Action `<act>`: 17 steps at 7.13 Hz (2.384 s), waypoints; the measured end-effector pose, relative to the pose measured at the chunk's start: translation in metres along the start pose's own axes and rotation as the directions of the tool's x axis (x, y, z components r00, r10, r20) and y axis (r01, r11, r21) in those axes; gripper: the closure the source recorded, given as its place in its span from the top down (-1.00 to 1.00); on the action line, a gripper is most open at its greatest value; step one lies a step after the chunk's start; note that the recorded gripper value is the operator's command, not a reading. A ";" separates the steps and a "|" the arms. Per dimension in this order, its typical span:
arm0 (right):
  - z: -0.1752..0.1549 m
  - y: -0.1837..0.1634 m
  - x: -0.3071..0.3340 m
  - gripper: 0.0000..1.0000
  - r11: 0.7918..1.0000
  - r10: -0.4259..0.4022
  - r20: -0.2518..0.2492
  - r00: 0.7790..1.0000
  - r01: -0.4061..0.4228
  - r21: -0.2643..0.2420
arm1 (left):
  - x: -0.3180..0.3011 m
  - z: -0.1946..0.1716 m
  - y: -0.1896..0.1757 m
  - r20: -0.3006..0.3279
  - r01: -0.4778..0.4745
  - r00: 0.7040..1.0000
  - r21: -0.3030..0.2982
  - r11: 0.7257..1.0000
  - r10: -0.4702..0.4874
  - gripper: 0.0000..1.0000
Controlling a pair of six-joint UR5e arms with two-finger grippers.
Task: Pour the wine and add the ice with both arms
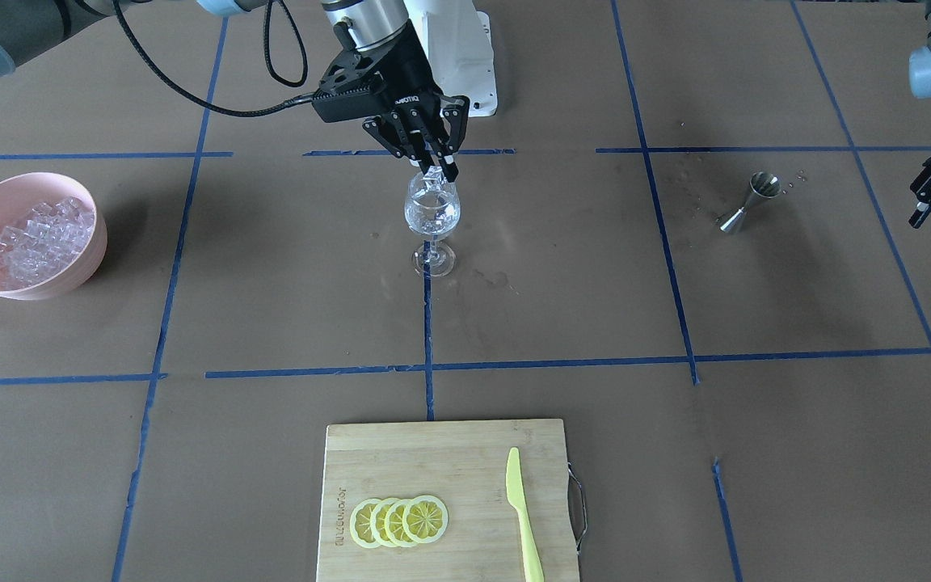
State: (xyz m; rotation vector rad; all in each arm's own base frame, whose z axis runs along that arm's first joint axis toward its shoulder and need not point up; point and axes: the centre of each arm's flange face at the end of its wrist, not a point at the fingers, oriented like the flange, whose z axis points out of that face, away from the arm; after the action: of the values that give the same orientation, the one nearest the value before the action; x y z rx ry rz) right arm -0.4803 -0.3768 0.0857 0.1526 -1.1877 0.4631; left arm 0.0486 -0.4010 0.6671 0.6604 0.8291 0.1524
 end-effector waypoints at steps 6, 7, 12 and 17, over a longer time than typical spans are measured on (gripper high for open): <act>-0.027 -0.013 0.023 1.00 1.000 0.002 0.020 1.000 -0.002 0.007 | 0.004 -0.002 -0.002 -0.016 0.012 1.000 -0.017 1.000 -0.012 1.00; -0.038 -0.034 0.047 1.00 1.000 0.005 0.006 1.000 -0.006 0.008 | 0.004 -0.001 -0.006 -0.023 0.033 0.999 -0.050 0.998 -0.034 1.00; -0.076 -0.207 0.197 1.00 0.978 -0.209 -0.206 0.956 0.210 -0.019 | 0.012 -0.004 -0.065 0.034 0.068 0.997 -0.164 0.984 -0.064 1.00; -0.121 -0.328 0.341 1.00 0.907 -0.419 -0.333 0.845 0.402 -0.123 | -0.066 -0.091 -0.180 0.152 0.100 0.987 -0.308 0.946 -0.055 1.00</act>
State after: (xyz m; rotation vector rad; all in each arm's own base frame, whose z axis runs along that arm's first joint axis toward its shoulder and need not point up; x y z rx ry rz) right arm -0.1378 -0.5372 0.3939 0.2647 -0.7791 0.0727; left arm -0.0846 -0.5239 0.5563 0.3318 0.6733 0.1602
